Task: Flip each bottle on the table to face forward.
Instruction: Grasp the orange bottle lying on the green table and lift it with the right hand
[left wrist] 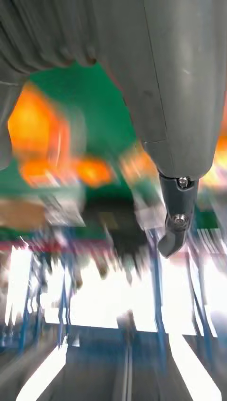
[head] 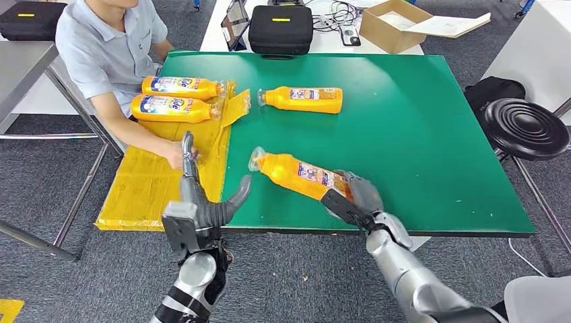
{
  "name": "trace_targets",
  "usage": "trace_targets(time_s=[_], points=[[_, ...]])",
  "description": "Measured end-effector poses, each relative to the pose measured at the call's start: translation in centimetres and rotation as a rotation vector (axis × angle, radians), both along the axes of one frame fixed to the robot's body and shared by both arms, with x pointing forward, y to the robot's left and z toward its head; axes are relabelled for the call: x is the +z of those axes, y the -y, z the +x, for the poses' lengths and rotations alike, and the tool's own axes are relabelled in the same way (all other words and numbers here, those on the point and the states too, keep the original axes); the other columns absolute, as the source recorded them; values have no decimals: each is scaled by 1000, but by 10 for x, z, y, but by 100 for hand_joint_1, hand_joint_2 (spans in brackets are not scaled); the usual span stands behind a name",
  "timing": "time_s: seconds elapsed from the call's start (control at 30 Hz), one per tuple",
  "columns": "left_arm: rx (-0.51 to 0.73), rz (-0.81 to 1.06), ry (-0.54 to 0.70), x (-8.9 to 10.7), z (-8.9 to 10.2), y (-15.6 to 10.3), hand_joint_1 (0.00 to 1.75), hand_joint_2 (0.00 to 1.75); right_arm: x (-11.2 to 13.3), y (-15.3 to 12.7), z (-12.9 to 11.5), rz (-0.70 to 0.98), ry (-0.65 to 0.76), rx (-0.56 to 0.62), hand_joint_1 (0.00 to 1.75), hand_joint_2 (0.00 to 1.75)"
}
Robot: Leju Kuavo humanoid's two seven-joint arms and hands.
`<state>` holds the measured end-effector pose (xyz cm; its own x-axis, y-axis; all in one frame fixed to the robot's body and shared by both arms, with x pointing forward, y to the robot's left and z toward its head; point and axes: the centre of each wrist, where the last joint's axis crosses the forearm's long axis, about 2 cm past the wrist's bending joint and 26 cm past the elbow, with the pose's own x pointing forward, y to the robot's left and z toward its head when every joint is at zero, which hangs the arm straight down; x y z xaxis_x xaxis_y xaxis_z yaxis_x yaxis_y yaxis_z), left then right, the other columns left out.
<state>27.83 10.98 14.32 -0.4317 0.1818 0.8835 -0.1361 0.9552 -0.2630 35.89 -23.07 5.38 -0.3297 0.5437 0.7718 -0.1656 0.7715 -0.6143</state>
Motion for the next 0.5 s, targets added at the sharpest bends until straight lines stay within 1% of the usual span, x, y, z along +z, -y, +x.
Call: trace_targets(time_s=[0.07, 0.1, 0.2, 0.33, 0.43, 0.5], points=[[-61, -87, -81, -9, -2, -2, 0, 175, -7, -11, -17, 172, 35, -67, 175, 175], [-77, -106, -102, -13, -4, -4, 0, 175, -8, -16, -25, 230, 48, -88, 175, 175], [-90, -117, -133, -21, -6, -8, 0, 175, -6, -21, -37, 302, 84, -109, 175, 175], [-90, -114, -149, -25, -6, -13, 0, 175, -1, -23, -42, 355, 121, -127, 175, 175], [-120, -169, -193, -29, -8, -15, 0, 175, 7, -25, -50, 468, 156, -170, 175, 175], [-168, -228, -236, -33, -11, -16, 0, 175, 16, -28, -57, 555, 196, -203, 175, 175]])
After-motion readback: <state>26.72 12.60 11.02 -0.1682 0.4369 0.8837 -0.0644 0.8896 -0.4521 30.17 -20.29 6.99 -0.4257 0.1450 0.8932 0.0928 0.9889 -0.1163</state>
